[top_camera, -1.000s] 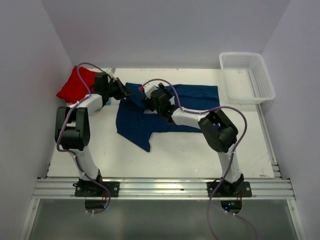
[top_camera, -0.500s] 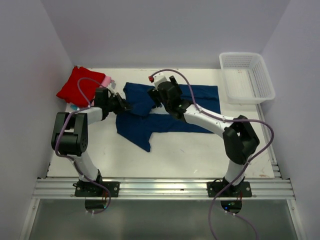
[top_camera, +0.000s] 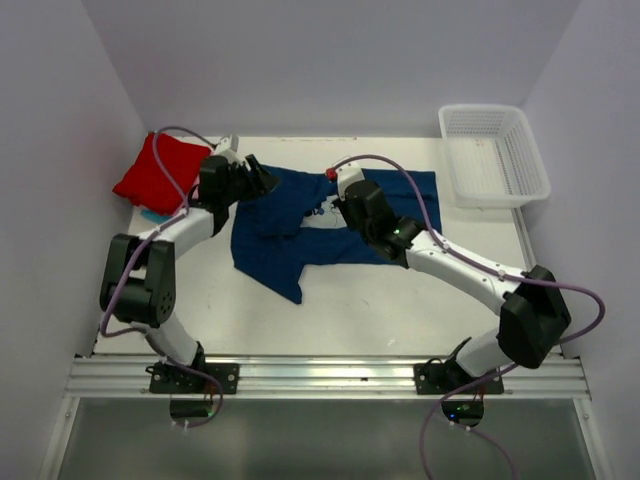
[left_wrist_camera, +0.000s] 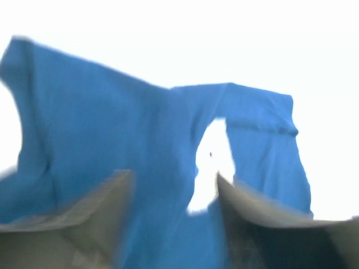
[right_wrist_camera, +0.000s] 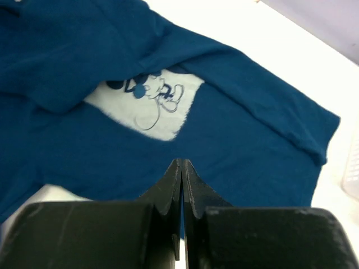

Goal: Fold and stack the t-shirts
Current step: Fold the flattened tshirt in 1/3 of the way

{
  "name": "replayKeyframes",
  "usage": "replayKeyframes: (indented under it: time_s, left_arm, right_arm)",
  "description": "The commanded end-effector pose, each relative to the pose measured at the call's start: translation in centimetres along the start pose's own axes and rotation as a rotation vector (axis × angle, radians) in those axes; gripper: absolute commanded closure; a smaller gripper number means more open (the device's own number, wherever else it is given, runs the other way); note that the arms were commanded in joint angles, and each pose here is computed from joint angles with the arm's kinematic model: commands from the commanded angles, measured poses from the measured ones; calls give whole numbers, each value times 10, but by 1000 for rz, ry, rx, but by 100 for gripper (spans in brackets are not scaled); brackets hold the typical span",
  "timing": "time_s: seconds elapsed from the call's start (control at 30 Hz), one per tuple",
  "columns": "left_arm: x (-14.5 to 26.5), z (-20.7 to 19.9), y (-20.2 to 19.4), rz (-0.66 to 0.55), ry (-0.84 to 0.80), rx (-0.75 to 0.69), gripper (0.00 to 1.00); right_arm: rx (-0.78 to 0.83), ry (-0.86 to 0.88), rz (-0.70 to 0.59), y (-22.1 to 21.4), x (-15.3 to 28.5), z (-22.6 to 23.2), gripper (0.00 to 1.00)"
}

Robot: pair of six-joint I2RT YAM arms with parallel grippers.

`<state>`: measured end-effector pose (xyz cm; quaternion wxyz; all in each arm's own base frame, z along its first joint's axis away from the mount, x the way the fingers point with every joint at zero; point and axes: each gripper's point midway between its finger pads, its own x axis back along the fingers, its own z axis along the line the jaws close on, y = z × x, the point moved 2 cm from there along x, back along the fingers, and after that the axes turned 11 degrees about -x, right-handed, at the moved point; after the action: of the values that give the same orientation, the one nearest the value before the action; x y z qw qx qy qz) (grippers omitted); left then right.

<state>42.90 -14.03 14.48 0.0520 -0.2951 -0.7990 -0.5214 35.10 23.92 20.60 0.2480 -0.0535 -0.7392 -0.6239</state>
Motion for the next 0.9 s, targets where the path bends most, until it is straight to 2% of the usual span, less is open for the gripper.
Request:
replayKeyframes:
  time_s: [0.0,0.03,0.07,0.1,0.27,0.3,0.4,0.63,0.87]
  left_arm:
    - [-53,-4,33,-24,-80,-74,50]
    - [-63,-5,34,-13,-99,-69,66]
    - [-73,-2,33,0,-99,-56,92]
    - [-91,1,35,6,-107,-52,100]
    - [-137,16,30,63,-110,-23,100]
    - [-146,23,18,92,-97,-8,100]
    - [-154,39,6,132,-25,7,100]
    - [-141,82,-12,219,203,37,100]
    - [-119,125,3,173,392,77,100]
  right_arm:
    - [-62,88,-18,9,28,3,100]
    - [-67,95,-10,4,31,3,100]
    - [-67,83,-2,1,35,-2,100]
    - [-74,75,-22,6,43,-6,100]
    - [-111,43,0,-12,63,-22,100]
    - [-120,33,-13,-11,70,-26,100]
    - [-129,0,-21,-19,76,-35,100]
    - [-170,-63,-33,-22,78,-45,100]
    - [-211,-127,-29,-25,73,-50,100]
